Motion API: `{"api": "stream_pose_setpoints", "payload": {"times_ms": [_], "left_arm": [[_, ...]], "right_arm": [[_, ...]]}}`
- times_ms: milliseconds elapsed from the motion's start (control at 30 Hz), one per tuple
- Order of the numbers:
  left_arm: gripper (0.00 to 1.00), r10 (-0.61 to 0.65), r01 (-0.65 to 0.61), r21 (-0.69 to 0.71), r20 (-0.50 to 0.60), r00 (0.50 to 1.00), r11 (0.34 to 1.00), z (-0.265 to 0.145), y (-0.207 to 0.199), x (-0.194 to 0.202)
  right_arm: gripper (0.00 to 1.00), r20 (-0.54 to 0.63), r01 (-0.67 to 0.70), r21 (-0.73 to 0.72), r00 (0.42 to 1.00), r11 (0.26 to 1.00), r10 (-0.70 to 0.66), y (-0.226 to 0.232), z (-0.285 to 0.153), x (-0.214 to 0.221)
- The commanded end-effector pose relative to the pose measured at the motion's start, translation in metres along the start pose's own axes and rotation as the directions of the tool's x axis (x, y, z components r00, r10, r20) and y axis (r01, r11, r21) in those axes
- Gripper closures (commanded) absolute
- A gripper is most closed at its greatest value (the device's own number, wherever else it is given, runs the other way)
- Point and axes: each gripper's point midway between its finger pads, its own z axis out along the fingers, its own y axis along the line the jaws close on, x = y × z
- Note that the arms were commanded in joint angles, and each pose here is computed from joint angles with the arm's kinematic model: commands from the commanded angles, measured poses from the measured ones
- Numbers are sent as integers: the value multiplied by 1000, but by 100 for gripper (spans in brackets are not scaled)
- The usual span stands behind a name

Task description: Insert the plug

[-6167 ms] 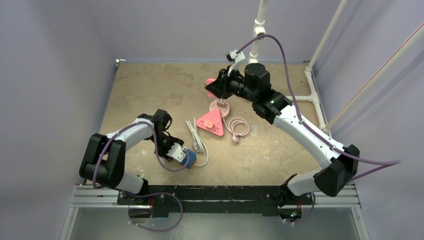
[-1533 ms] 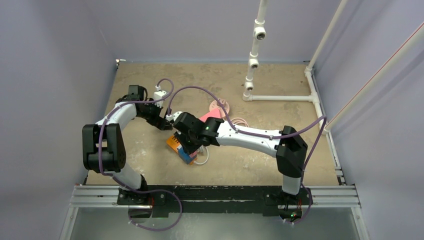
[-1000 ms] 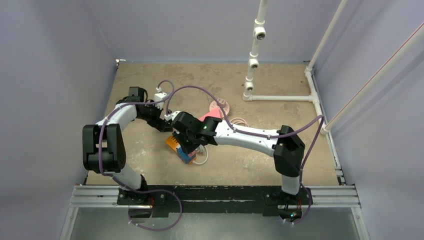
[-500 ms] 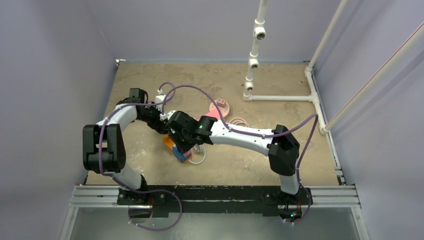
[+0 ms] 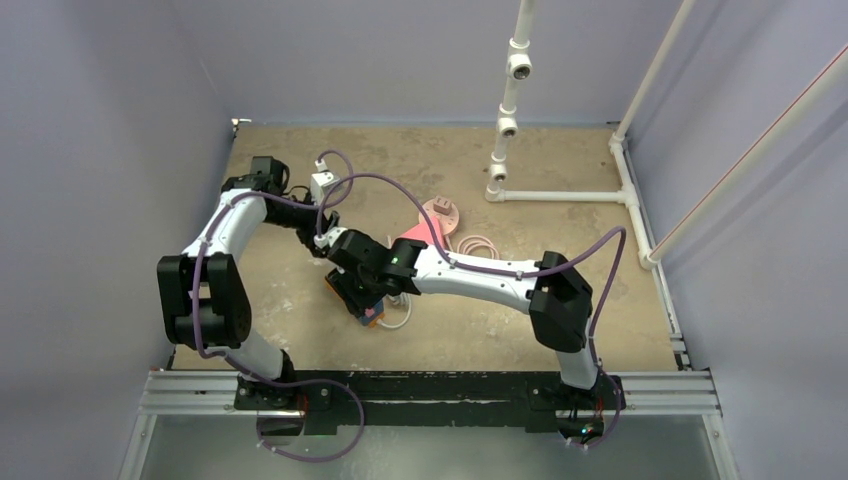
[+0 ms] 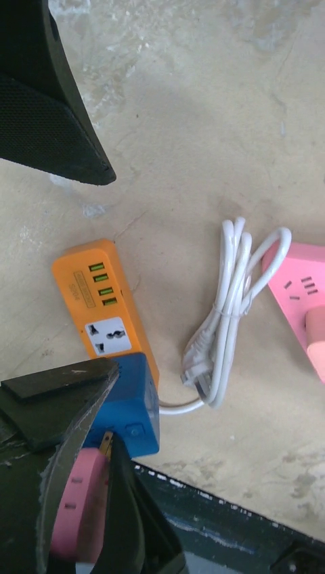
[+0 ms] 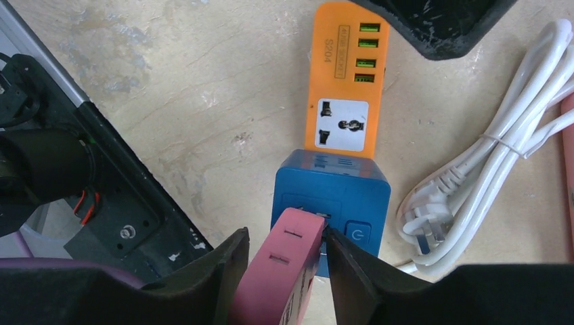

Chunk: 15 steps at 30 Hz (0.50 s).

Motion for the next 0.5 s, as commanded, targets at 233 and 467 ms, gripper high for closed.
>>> {"api": "stream_pose_setpoints", "payload": {"times_ms": [233, 467], "left_arm": [[1, 13, -19, 114, 51, 999, 993, -2, -30, -5], [1, 4, -9, 120, 50, 999, 993, 0, -31, -1]], "right_arm": [[50, 53, -28, 23, 998, 999, 27, -2, -20, -15], [50, 69, -55, -11, 996, 998, 55, 5, -35, -17]]}}
